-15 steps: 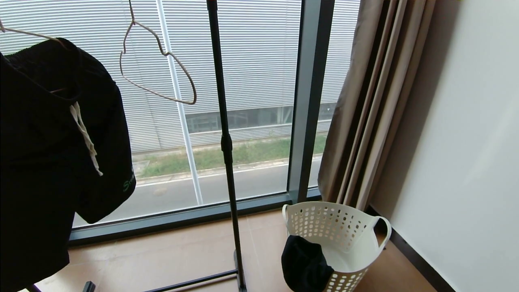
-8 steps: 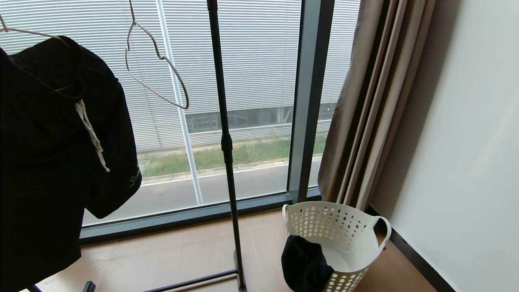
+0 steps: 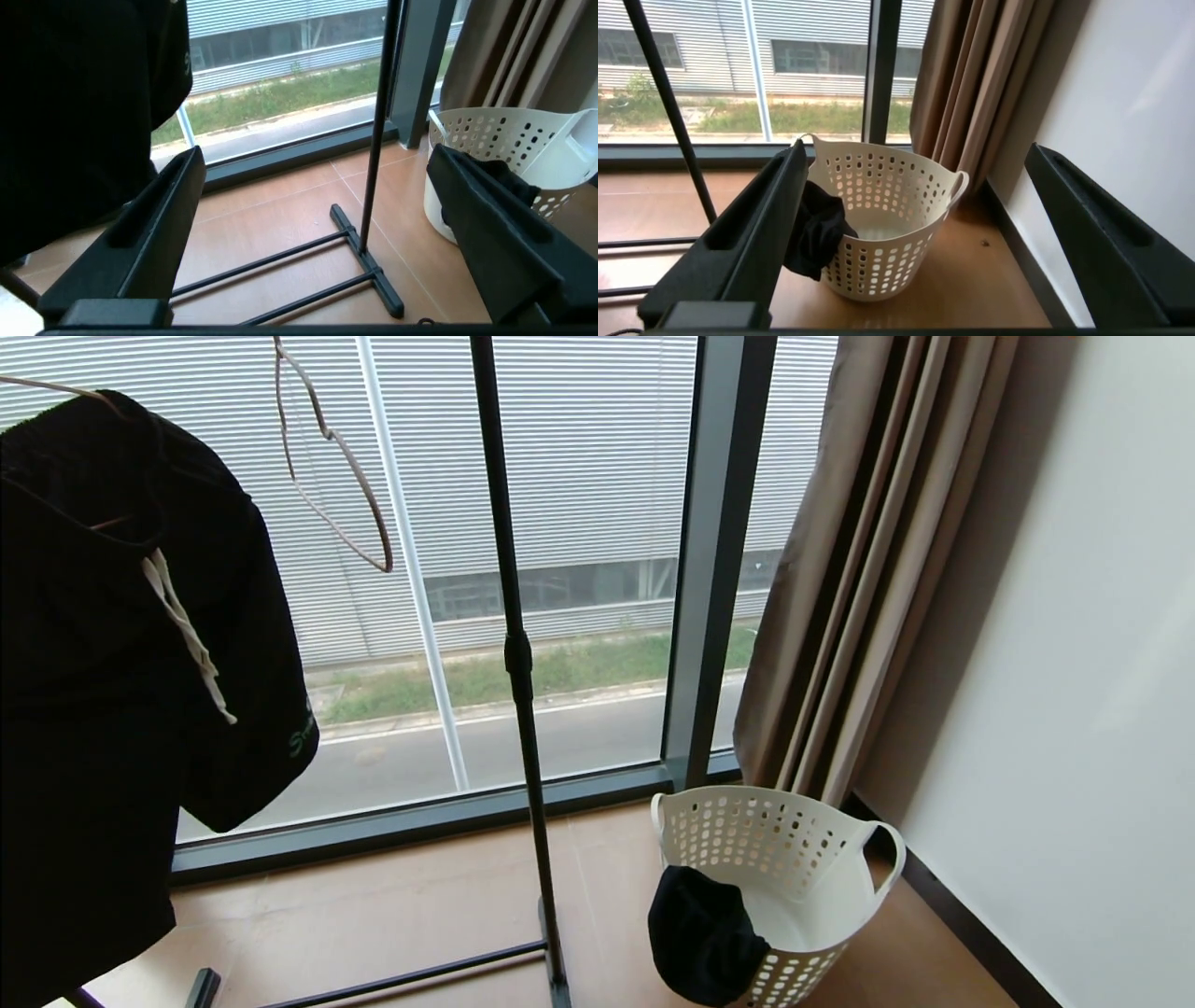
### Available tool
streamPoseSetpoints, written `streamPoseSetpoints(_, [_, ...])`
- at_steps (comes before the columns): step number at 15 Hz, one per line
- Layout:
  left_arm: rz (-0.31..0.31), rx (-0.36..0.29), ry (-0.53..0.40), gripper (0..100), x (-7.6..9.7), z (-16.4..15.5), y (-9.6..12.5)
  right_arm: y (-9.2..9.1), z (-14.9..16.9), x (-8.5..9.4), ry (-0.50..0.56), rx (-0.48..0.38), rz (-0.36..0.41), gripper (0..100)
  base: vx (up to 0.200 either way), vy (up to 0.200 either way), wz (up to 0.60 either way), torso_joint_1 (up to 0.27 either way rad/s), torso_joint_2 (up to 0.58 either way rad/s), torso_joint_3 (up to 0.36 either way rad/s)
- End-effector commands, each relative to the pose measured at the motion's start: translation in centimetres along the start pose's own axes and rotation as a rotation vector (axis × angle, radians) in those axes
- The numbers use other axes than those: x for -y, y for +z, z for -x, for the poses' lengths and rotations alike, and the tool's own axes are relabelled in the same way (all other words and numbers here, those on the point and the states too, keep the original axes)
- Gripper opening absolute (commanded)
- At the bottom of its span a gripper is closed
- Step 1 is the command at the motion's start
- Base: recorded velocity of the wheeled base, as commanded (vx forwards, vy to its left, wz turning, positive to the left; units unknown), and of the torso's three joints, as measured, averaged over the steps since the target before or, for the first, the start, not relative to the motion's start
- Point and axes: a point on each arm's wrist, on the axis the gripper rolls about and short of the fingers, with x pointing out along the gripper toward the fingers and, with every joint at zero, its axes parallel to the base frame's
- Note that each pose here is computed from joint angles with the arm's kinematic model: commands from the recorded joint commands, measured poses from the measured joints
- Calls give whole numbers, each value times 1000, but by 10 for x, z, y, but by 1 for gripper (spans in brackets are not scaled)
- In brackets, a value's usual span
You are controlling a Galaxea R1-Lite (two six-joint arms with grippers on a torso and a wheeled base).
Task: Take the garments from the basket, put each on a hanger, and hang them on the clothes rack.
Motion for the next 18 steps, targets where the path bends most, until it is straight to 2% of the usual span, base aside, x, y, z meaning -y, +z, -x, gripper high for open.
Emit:
streamPoseSetpoints(1, [0, -2, 0, 100, 0, 0, 0, 0, 0, 0, 1, -1, 1, 100, 0, 0, 0, 7, 12, -183])
streamPoseSetpoints(18, [1, -3, 4, 100, 0, 0, 0, 0, 0, 0, 1, -1, 1, 100, 0, 0, 0, 1, 2, -198])
